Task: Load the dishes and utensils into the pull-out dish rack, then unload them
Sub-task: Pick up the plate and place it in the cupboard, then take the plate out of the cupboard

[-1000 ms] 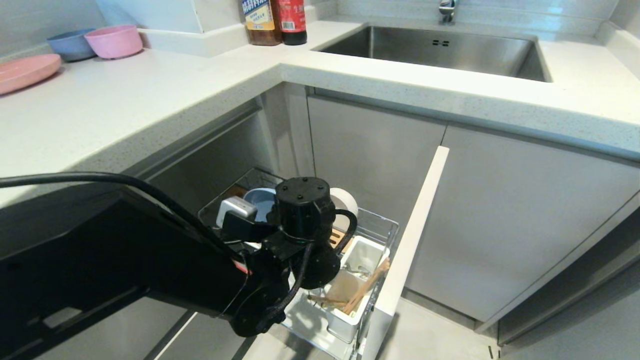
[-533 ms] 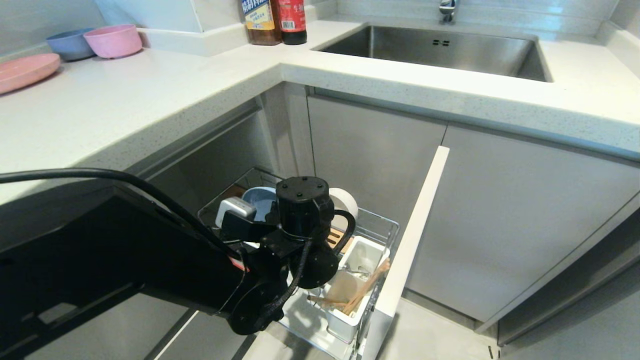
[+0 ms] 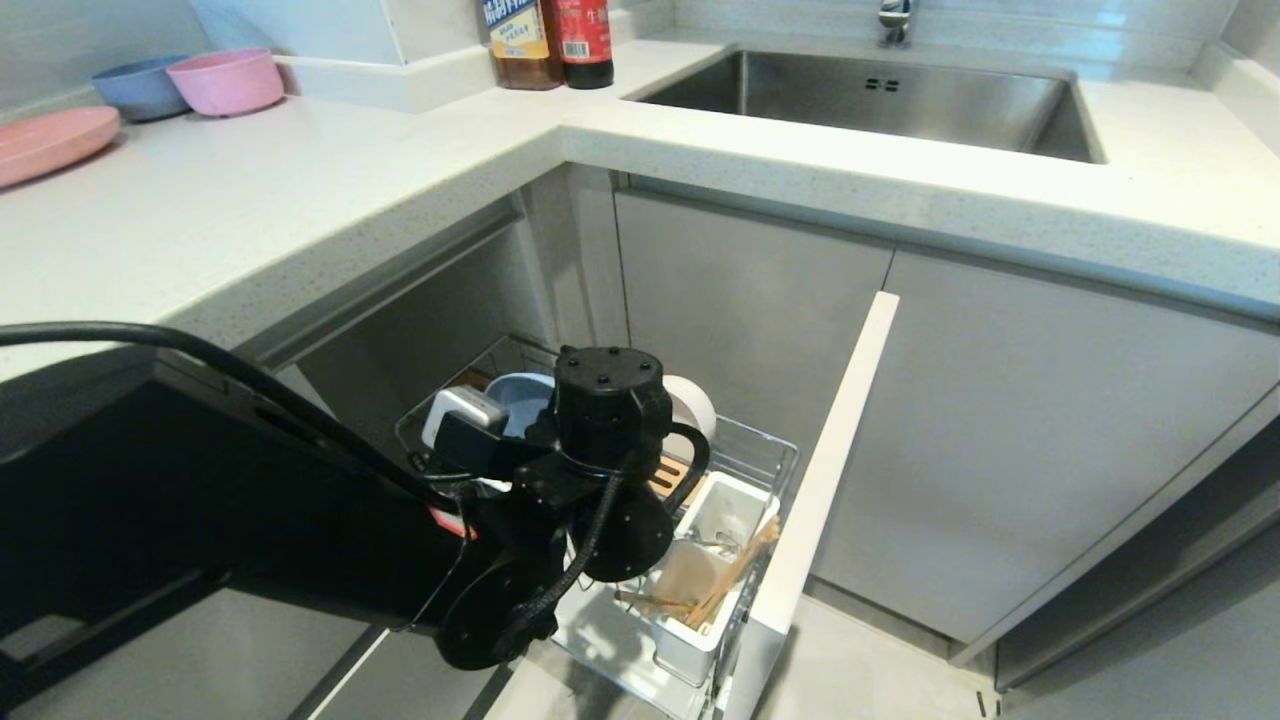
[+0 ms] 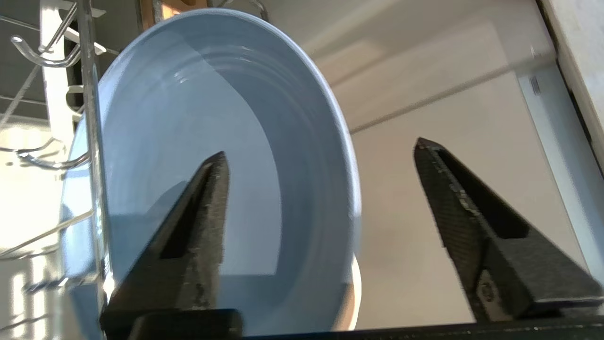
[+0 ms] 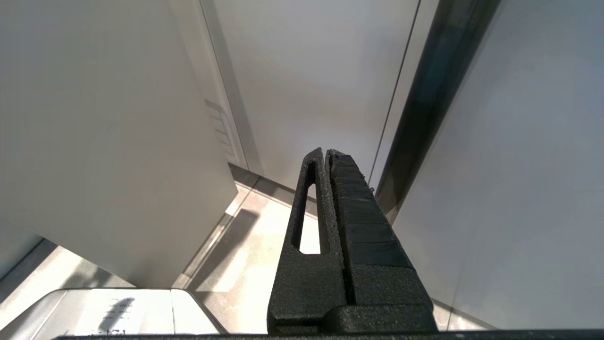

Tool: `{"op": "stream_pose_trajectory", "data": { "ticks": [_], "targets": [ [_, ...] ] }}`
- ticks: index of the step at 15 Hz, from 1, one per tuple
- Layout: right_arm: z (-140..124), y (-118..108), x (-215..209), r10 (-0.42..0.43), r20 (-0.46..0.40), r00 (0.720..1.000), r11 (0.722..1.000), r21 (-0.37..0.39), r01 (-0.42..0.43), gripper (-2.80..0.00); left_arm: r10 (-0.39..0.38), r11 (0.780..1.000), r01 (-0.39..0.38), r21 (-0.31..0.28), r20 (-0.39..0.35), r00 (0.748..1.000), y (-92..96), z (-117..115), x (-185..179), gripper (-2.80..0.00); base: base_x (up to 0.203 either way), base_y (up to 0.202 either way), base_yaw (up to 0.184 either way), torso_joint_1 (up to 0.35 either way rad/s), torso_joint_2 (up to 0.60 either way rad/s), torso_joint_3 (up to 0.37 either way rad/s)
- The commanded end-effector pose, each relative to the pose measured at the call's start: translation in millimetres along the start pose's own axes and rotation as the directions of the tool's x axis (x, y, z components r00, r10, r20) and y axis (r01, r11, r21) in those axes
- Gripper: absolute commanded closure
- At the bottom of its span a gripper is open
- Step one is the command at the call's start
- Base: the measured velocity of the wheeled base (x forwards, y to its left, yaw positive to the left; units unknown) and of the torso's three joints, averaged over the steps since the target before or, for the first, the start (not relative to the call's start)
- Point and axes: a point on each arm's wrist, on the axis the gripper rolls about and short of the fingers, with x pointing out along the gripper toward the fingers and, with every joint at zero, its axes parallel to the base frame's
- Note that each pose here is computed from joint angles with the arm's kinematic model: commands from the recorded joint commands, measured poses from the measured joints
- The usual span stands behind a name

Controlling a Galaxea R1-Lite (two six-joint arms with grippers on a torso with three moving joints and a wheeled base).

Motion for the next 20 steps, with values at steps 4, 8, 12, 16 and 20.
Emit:
{"op": "stream_pose_trajectory", "data": {
  "ticks": [4,8,12,16,20],
  "targets": [
    [-0.5,0.0,0.2,0.0,-0.003,1.0,1.0,0.0,0.0,0.0,-0.022,1.0,0.021,-0.023,-0.024,0.999,-21.8,34.0,-20.8,-2.8,0.0,0.0,0.0,0.0,0.0,0.0],
    [-0.3,0.0,0.2,0.0,-0.002,1.0,1.0,0.0,0.0,0.0,-0.025,1.0,0.025,-0.012,-0.037,0.999,-31.2,62.1,-31.7,0.0,0.0,0.0,0.0,0.0,0.0,0.0],
    [-0.3,0.0,0.2,0.0,-0.002,1.0,1.0,0.0,0.0,0.0,-0.012,0.999,0.014,0.038,-0.048,0.999,-34.4,81.1,-35.8,0.0,0.0,0.0,0.0,0.0,0.0,0.0],
    [-0.4,0.0,0.2,0.0,-0.003,1.0,1.0,0.0,0.0,0.0,-0.015,0.999,0.018,0.048,-0.052,0.999,-53.7,109.0,-40.3,0.0,0.0,0.0,0.0,0.0,0.0,0.0],
    [-0.3,0.0,0.2,0.0,-0.002,1.0,1.0,0.0,0.0,0.0,-0.049,0.992,0.059,0.114,-0.09,0.995,-72.7,148.2,-47.4,0.0,0.0,0.0,0.0,0.0,0.0,0.0]
  ]
}}
